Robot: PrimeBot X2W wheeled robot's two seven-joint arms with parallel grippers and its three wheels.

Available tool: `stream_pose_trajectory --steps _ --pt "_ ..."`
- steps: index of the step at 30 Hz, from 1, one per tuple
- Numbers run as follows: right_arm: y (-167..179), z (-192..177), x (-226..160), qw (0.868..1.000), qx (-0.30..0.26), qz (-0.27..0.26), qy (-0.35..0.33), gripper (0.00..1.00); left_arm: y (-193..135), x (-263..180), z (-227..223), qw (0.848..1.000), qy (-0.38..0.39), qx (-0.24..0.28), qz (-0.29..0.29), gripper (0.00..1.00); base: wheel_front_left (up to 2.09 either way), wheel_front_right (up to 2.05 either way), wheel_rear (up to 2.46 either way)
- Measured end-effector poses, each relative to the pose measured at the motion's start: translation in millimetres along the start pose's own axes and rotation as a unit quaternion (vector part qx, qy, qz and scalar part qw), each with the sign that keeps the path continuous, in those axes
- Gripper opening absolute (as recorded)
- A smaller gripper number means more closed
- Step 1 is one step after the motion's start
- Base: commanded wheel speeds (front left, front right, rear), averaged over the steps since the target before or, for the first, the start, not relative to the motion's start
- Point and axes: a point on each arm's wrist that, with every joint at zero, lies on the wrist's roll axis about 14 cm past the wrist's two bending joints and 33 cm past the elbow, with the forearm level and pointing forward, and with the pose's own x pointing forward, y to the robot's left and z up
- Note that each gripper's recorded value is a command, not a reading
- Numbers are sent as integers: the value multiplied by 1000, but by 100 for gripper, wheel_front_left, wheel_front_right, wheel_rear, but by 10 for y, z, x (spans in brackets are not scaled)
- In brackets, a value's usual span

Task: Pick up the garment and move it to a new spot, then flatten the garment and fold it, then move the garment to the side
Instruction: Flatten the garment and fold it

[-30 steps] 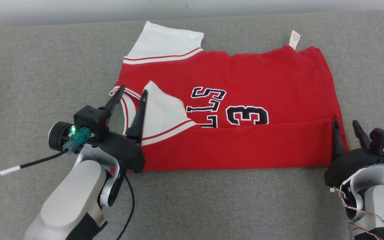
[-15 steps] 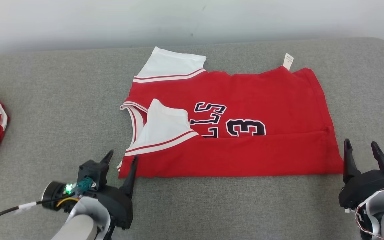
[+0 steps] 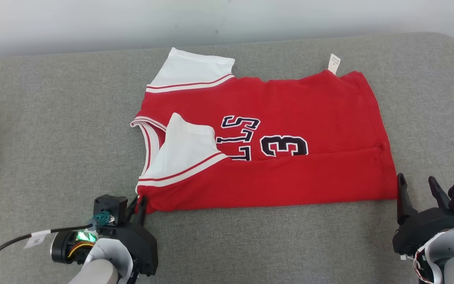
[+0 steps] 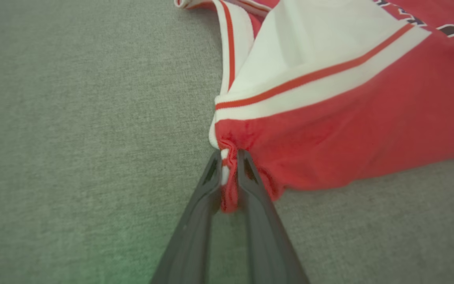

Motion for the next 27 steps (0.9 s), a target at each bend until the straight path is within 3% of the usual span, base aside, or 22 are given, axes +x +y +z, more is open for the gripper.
stream_pose_trajectory --steps 11,21,22,24,25,27 --pt "-111 -274 -18 998 -16 -22 58 100 -51 -35 -69 1000 -9 -17 0 0 0 0 0" --pt "-28 -440 205 994 -22 -19 102 100 -32 -63 -120 1000 -11 -23 -1 0 0 0 0" --pt "-26 -483 219 993 -21 -20 112 96 -31 -62 -116 1000 -12 -21 -2 0 0 0 0" --pt "-12 -528 257 992 -18 -20 125 73 -22 -58 -110 1000 -12 -20 -1 0 0 0 0" --pt "-2 -543 272 991 -17 -19 130 48 -22 -58 -114 1000 -11 -20 -2 0 0 0 0" --pt "20 -573 301 990 -12 -17 139 35 -17 -60 -116 1000 -11 -20 -2 0 0 0 0"
